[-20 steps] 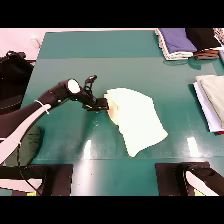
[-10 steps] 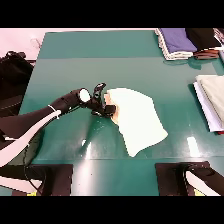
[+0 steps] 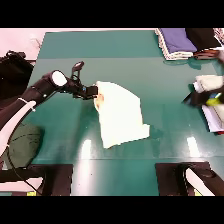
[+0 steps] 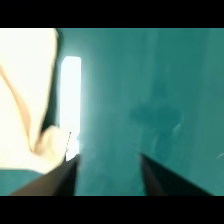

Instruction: Fold the shirts.

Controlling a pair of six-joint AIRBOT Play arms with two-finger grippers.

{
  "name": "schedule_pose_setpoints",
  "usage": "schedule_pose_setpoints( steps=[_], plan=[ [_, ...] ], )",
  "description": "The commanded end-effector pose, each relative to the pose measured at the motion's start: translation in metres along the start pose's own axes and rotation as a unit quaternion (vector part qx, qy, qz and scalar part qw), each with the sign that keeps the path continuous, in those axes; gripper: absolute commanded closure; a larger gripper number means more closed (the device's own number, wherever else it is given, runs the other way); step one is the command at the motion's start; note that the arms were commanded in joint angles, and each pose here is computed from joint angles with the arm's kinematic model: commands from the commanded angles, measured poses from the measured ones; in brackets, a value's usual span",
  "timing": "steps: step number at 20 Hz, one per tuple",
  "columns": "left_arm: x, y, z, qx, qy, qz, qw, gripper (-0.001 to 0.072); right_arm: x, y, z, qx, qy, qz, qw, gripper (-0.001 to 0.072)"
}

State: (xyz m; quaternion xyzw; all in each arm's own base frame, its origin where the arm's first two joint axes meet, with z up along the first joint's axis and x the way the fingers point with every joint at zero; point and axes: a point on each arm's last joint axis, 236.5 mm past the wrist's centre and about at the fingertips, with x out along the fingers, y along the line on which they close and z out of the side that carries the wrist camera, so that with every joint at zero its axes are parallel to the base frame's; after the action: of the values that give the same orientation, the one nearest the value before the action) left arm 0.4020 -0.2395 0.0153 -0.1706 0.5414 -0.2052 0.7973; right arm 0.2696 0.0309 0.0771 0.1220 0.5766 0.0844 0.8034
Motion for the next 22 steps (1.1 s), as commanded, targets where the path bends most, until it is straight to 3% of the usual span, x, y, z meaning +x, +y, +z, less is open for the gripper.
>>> schedule_pose_setpoints(
  steps=[1,5,13,18,19,20,22],
  plan=[
    [-0.014,0.016,0.006,0.008,-0.005,0.022,1.0,0.0684,0.076,0.022,-0.07,0.098,0.091,0.144,0.98,0.0214],
    [-0.014,0.016,0.004,0.008,-0.001,0.022,1.0,0.0684,0.114,0.068,-0.064,0.112,0.084,0.223,0.965,0.0223],
    [-0.014,0.017,-0.001,0.02,0.009,0.023,0.999,0.0684,0.178,0.136,-0.065,-0.012,0.145,0.205,0.968,0.0243],
    [-0.014,0.017,-0.001,0.02,0.009,0.023,0.999,0.0684,0.184,0.159,-0.045,-0.046,0.141,0.212,0.966,0.0427],
    [-0.014,0.017,-0.002,0.02,0.011,0.023,0.999,0.0685,0.182,0.157,-0.041,-0.06,0.138,0.205,0.967,0.0603],
    [-0.014,0.017,-0.003,0.02,0.013,0.023,0.999,0.0684,0.18,0.152,-0.039,-0.08,0.135,0.192,0.969,0.0692],
    [-0.017,0.016,-0.003,0.022,0.013,0.023,0.999,0.0684,0.17,0.145,-0.029,-0.118,0.118,0.17,0.971,0.0693]
  ],
)
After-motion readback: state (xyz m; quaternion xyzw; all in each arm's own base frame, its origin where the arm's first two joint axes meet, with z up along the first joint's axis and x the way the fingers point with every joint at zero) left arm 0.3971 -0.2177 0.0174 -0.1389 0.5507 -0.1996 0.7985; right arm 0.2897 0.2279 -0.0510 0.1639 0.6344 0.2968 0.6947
